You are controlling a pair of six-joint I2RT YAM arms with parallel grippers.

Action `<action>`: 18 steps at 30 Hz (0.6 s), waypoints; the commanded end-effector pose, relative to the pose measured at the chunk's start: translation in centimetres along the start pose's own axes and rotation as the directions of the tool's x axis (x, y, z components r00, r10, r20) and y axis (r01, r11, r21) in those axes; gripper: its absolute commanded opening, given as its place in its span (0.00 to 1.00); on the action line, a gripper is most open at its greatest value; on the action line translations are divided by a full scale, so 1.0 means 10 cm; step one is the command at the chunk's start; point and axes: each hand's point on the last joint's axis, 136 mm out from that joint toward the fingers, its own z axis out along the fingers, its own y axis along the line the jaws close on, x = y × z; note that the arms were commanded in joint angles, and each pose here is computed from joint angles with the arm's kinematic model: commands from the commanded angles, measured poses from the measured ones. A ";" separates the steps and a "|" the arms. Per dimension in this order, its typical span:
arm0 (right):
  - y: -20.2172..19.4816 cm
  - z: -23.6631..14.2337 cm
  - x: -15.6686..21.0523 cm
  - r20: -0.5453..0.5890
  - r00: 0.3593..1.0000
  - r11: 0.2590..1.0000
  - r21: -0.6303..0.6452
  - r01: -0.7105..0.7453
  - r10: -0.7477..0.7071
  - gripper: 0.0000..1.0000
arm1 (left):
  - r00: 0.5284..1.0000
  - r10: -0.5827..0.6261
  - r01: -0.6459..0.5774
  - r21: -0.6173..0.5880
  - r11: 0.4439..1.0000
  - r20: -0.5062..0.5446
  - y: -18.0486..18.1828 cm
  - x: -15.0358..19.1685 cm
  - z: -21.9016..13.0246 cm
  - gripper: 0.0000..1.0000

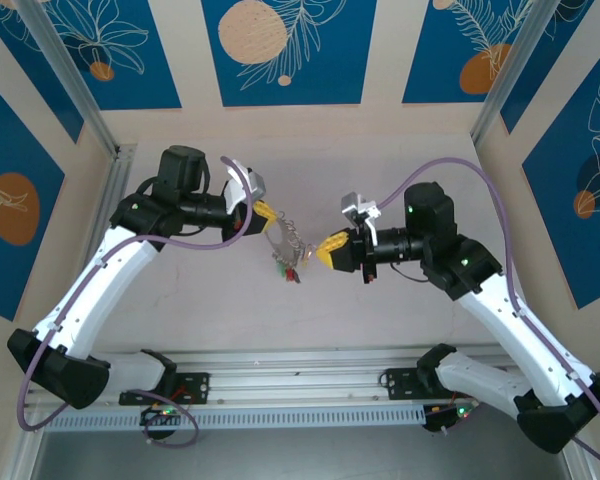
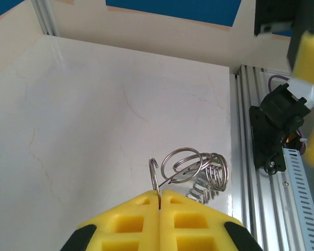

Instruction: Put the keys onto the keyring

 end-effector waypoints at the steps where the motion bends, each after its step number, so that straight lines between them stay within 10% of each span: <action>1: 0.20 -0.01 -0.08 -0.013 1.000 0.990 -0.142 0.002 -0.004 0.00 | 0.997 0.071 -0.072 0.002 0.997 0.040 -0.03 -0.18 -0.06 0.00; 18: -0.01 0.22 -0.22 0.035 0.999 0.967 -0.253 -0.017 0.027 0.00 | 0.993 0.099 -0.103 0.064 0.993 0.063 -0.26 -0.19 -0.08 0.00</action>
